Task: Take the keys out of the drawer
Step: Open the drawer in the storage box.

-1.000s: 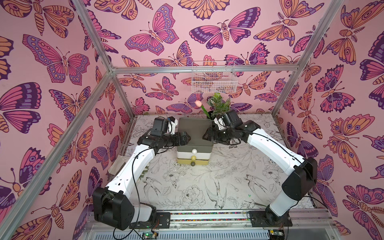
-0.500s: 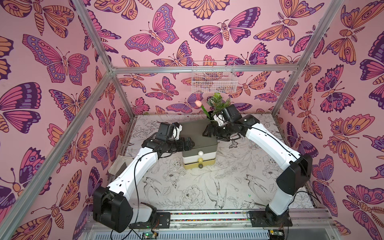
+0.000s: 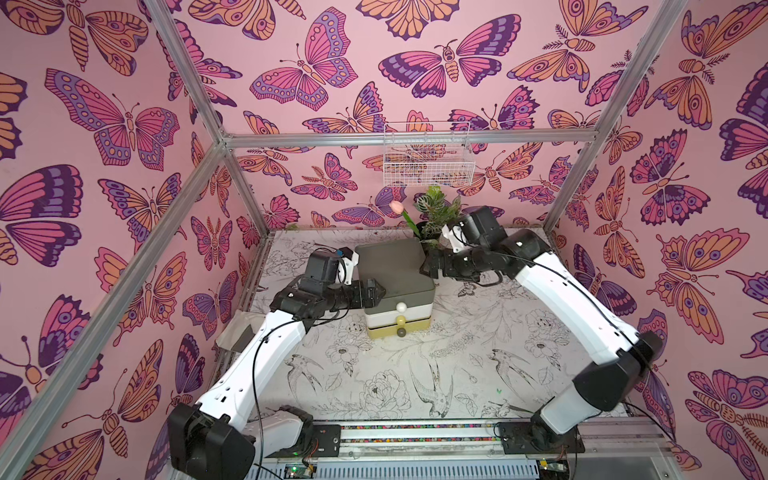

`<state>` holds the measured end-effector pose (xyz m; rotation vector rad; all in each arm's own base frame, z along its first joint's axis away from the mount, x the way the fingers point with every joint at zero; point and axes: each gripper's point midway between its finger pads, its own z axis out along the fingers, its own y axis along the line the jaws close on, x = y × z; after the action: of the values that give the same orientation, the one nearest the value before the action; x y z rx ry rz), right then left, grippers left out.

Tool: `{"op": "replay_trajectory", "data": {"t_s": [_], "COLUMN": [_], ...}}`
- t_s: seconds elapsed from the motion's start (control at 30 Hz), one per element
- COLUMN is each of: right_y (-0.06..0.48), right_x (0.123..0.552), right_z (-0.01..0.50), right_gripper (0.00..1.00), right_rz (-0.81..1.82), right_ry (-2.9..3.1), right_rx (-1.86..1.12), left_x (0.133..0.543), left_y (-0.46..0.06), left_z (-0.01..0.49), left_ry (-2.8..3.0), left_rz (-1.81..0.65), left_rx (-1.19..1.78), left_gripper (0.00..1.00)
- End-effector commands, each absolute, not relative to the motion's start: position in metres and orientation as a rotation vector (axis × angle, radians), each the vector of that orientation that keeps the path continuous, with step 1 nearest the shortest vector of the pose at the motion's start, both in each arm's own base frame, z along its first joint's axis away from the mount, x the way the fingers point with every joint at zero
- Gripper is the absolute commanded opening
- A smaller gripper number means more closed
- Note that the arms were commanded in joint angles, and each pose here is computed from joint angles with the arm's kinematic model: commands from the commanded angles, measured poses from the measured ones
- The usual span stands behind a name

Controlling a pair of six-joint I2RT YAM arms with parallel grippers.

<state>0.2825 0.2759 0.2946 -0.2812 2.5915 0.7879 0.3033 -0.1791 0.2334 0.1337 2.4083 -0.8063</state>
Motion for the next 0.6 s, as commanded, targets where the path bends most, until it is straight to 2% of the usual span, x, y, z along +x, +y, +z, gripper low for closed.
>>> {"op": "replay_trajectory", "data": {"t_s": [0.0, 0.17, 0.4, 0.57], "right_y": [0.276, 0.283, 0.314, 0.340], "right_x": [0.237, 0.205, 0.219, 0.227], "right_z": [0.298, 0.265, 0.234, 0.226], "right_gripper": [0.98, 0.89, 0.89, 0.87], "right_rz": [0.970, 1.203, 1.410, 1.416], "right_ry": [2.612, 2.607, 2.435, 2.435], "right_rx": [-0.285, -0.153, 0.069, 0.032], "left_x": [0.312, 0.319, 0.306, 0.300], "left_y": [-0.176, -0.169, -0.180, -0.184], "left_z": [0.240, 0.237, 0.226, 0.224], "left_ry": [2.387, 2.394, 2.426, 2.426], "left_rz": [-0.785, -0.794, -0.894, -0.904], "left_rx": [0.153, 0.132, 0.119, 0.128], "left_gripper": [0.99, 0.98, 0.95, 0.95]}}
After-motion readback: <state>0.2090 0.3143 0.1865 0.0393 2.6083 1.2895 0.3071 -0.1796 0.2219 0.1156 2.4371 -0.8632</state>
